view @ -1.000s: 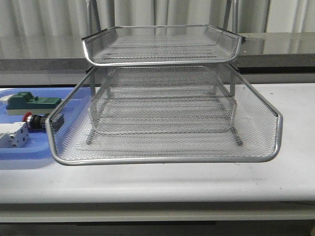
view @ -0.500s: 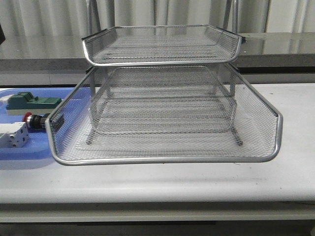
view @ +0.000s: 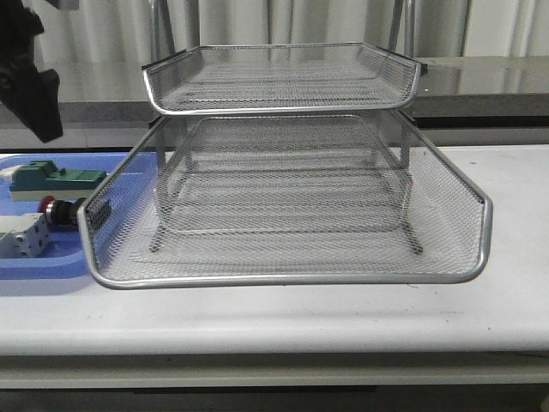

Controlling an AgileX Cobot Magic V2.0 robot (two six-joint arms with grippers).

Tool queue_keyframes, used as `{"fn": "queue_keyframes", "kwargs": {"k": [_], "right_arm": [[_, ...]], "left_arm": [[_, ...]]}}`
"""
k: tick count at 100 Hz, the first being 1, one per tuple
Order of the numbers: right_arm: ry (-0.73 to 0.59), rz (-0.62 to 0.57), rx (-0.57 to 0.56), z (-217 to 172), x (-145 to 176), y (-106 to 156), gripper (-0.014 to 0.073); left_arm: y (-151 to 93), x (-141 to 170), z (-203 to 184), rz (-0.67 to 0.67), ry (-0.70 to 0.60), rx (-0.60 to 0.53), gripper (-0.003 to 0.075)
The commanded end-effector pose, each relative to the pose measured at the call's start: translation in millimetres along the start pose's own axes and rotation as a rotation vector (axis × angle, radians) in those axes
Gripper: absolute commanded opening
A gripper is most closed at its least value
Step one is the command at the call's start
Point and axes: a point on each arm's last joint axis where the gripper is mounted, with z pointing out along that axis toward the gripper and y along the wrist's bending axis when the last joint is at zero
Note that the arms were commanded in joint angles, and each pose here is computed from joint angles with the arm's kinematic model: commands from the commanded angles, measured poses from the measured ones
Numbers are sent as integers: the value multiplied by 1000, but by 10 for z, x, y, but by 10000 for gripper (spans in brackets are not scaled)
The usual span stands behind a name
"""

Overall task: Place button on rack with both arms
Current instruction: 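Move the left gripper over the blue tray toward the red button, then grasp the red push button by its contact block with the left gripper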

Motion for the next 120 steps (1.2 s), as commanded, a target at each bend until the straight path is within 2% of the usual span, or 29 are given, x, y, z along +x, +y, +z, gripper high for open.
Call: {"fn": "queue_keyframes", "kwargs": {"k": [1, 38, 61, 120], "right_arm": [[-85, -8, 7, -54, -123, -4, -109], [-85, -8, 7, -54, -123, -4, -109], [-85, -8, 7, -54, -123, -4, -109], [-86, -8, 7, -54, -124, -4, -109]], "left_arm": [[39, -108, -181, 106, -61, 2, 650], [31, -131, 128, 275, -53, 69, 650], [23, -127, 346, 308, -45, 103, 650], [41, -139, 689, 310, -60, 103, 650]]}}
